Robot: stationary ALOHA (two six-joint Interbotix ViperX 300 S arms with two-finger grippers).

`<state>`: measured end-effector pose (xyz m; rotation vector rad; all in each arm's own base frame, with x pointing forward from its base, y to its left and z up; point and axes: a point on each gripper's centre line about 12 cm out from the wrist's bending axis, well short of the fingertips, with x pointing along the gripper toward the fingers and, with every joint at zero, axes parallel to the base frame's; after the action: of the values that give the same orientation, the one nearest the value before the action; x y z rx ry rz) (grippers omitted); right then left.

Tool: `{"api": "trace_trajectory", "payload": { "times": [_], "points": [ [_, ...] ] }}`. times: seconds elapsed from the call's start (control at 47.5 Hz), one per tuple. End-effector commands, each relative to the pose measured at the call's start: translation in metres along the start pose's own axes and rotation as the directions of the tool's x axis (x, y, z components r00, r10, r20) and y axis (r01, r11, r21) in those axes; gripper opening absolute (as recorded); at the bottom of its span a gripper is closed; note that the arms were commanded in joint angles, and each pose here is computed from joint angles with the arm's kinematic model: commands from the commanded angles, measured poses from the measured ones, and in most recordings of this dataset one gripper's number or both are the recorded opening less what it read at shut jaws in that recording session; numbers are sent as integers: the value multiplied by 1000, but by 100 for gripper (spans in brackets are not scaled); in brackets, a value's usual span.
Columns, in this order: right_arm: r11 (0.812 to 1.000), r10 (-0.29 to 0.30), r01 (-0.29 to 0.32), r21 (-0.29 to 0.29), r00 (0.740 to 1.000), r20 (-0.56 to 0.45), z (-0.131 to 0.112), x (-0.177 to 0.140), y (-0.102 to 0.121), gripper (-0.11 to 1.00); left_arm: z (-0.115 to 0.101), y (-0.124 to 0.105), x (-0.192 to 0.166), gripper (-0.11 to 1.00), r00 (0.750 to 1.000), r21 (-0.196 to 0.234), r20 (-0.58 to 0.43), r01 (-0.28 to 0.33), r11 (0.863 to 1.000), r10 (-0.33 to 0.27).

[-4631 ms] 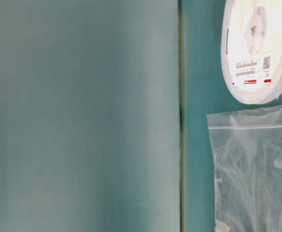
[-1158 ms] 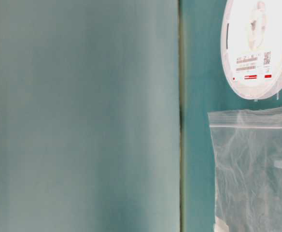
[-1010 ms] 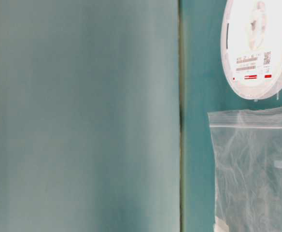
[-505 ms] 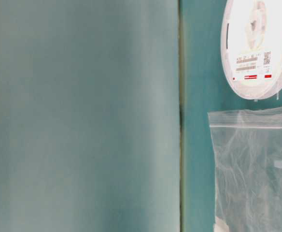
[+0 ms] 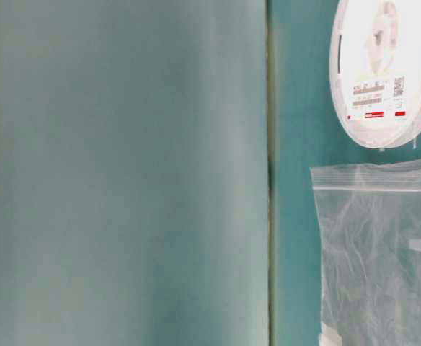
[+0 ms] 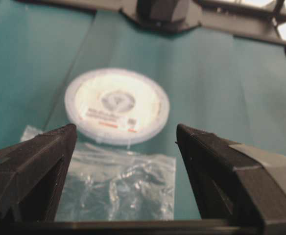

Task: Take out the reel from the clear zip bag.

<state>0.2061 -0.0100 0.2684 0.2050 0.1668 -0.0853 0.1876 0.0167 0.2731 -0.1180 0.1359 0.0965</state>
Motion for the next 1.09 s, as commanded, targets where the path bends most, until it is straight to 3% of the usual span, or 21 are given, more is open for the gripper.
{"api": "trace_trajectory", "payload": {
  "times": [0.0, 0.4, 1.073],
  "points": [
    [1000, 8, -8, -18, 1000, 27, 10, 0, 3, 95, 12, -2, 0, 92, 999, 5, 38, 6, 1000, -6],
    [1000, 16, -15, -22, 1000, 26, 10, 0, 4, 94, 11, -3, 1, 92, 999, 31, 34, 14, 999, -15],
    [999, 30, -29, -16, 998, 51, 11, -9, 6, 94, 11, -8, 1, 92, 999, 33, 33, 38, 999, -39]
  ]
}}
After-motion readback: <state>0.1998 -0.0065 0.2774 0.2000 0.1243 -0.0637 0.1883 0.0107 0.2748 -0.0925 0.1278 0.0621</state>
